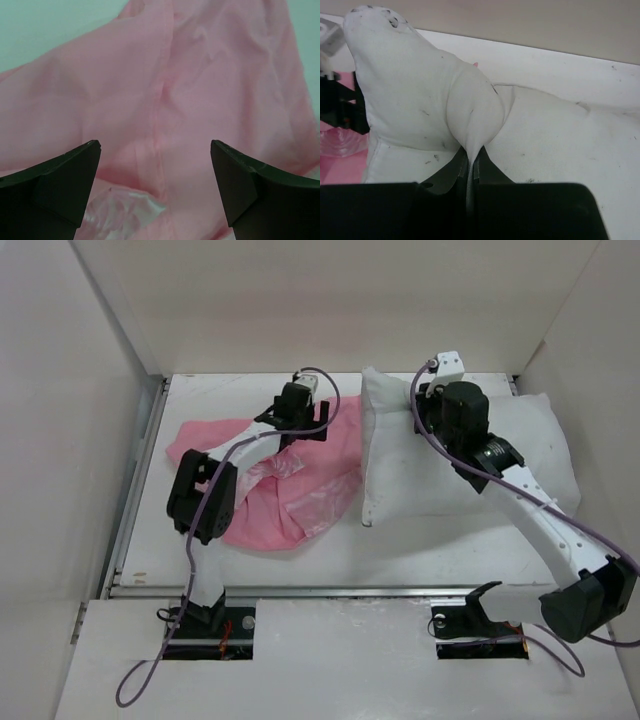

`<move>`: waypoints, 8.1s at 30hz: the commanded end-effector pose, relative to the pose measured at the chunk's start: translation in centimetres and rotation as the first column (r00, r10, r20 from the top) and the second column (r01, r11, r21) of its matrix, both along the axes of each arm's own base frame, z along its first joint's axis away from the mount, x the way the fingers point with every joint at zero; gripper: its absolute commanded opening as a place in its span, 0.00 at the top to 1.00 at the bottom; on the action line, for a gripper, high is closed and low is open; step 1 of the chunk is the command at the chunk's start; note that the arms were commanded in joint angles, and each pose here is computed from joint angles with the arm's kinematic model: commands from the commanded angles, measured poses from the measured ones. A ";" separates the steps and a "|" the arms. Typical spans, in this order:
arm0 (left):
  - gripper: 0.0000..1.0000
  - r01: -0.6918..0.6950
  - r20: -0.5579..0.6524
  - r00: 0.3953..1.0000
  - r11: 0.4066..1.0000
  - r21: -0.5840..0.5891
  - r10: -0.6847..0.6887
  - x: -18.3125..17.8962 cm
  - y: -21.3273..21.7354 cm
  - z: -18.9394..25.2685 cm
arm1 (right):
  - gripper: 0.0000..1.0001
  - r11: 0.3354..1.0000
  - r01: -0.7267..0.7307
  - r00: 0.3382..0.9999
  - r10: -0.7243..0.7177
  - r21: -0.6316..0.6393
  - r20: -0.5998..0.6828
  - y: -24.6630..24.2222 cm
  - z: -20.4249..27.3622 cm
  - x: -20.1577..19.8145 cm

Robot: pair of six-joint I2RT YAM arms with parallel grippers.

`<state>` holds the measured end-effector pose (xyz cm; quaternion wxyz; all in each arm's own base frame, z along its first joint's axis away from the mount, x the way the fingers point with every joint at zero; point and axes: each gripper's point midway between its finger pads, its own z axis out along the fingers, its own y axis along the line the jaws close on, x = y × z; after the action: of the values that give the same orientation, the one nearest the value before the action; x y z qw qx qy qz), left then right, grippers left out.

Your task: Put the pillow into the pillowcase

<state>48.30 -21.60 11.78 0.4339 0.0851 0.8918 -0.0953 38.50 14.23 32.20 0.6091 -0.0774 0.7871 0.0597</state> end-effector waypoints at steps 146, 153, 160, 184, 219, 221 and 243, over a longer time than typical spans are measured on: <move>1.00 -0.071 0.000 0.997 0.997 -0.036 0.071 -15.0 -3.1 11.5 | 1.00 0.885 -0.444 0.891 0.420 0.137 0.171 18.5 -1.1 7.4; 1.00 -0.033 -0.042 0.999 0.999 -0.036 0.031 -16.8 -3.3 10.9 | 1.00 0.920 -0.284 0.948 0.227 0.269 0.223 18.2 -1.5 12.4; 1.00 -0.038 -0.069 0.997 0.999 -0.036 0.036 -18.6 -1.8 10.9 | 1.00 0.884 0.027 0.983 -0.109 0.467 0.149 13.5 -2.9 16.7; 1.00 0.191 -0.176 0.963 0.977 -0.093 -0.205 -22.6 -3.6 11.7 | 1.00 0.483 0.434 0.877 -0.419 0.760 -0.235 8.6 -4.1 22.5; 1.00 0.209 0.022 0.978 0.962 -0.177 -0.208 -16.4 -8.3 13.7 | 0.00 0.912 -0.018 0.985 0.088 0.411 -0.151 6.2 -4.3 9.4; 1.00 0.172 0.032 0.985 0.968 -0.181 -0.169 -16.5 -7.0 14.0 | 0.00 0.966 -0.069 0.977 0.115 0.248 -0.178 5.2 -5.9 8.4; 1.00 0.017 0.257 0.966 0.992 -0.121 0.015 -6.5 -4.9 22.3 | 1.00 0.824 -0.540 0.834 0.551 0.172 -0.021 13.9 -3.2 5.0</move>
<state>39.06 -27.86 26.74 0.4713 0.0912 0.8672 -0.1325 46.55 26.92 19.07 0.4604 -0.2411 0.8201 0.2395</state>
